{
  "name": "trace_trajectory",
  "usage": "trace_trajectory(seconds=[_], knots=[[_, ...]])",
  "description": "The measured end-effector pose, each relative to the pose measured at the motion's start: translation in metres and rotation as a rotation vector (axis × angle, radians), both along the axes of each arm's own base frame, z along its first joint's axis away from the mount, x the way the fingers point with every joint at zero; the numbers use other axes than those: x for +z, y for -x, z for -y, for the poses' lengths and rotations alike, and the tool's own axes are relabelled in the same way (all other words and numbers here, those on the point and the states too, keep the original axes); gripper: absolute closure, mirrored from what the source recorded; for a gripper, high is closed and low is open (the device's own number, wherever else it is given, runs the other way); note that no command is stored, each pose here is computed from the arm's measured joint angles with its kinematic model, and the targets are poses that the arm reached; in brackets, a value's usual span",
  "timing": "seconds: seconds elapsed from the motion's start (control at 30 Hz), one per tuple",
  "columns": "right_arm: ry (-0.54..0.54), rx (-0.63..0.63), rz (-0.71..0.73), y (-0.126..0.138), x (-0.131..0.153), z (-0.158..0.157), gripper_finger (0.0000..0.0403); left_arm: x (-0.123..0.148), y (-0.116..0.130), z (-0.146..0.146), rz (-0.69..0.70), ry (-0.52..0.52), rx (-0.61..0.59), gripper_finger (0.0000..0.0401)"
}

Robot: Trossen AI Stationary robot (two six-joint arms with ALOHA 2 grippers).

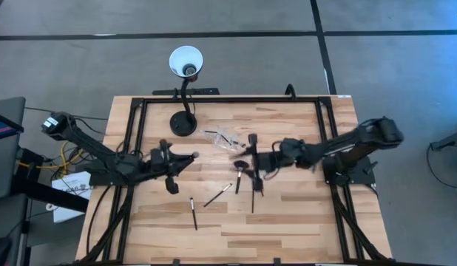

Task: Sort items
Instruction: Put the powder brush into the middle section of the transparent organizer

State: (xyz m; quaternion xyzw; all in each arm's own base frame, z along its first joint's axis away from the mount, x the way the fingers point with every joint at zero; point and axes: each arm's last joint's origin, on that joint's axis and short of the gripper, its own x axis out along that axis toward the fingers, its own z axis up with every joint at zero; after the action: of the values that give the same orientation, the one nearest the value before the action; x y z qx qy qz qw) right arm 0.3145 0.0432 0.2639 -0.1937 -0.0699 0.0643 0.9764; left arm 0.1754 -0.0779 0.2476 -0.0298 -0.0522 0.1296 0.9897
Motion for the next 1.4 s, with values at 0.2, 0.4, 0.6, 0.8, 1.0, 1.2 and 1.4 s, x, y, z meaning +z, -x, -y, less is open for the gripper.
trace_trajectory(seconds=[0.2,0.4,0.6,0.8,1.0,1.2,1.4], knots=[[-0.174,-0.027,0.067,-0.04,-0.043,0.029,0.0249,0.016,-0.006,-0.011,0.148,-0.097,-0.115,0.0365],[-0.232,0.052,0.084,-0.09,-0.053,0.03,0.0249,0.014,-0.013,-0.022,0.146,-0.128,-0.122,0.0361],[-0.241,0.074,0.145,-0.124,-0.038,0.03,0.0249,0.01,-0.017,-0.024,0.129,-0.136,-0.113,0.0365],[-0.294,0.083,0.101,-0.136,-0.03,0.034,0.0249,0.013,-0.016,-0.024,0.148,-0.173,-0.119,0.0364],[-0.284,0.09,0.088,-0.137,-0.031,0.033,0.0263,0.012,-0.016,-0.023,0.146,-0.177,-0.124,0.0364],[-0.281,0.104,0.093,-0.138,-0.027,0.033,0.0321,0.013,-0.016,-0.023,0.152,-0.176,-0.122,0.0361],[-0.281,0.105,0.094,-0.139,-0.027,0.033,0.0375,0.013,-0.016,-0.023,0.155,-0.174,-0.122,0.0347]])
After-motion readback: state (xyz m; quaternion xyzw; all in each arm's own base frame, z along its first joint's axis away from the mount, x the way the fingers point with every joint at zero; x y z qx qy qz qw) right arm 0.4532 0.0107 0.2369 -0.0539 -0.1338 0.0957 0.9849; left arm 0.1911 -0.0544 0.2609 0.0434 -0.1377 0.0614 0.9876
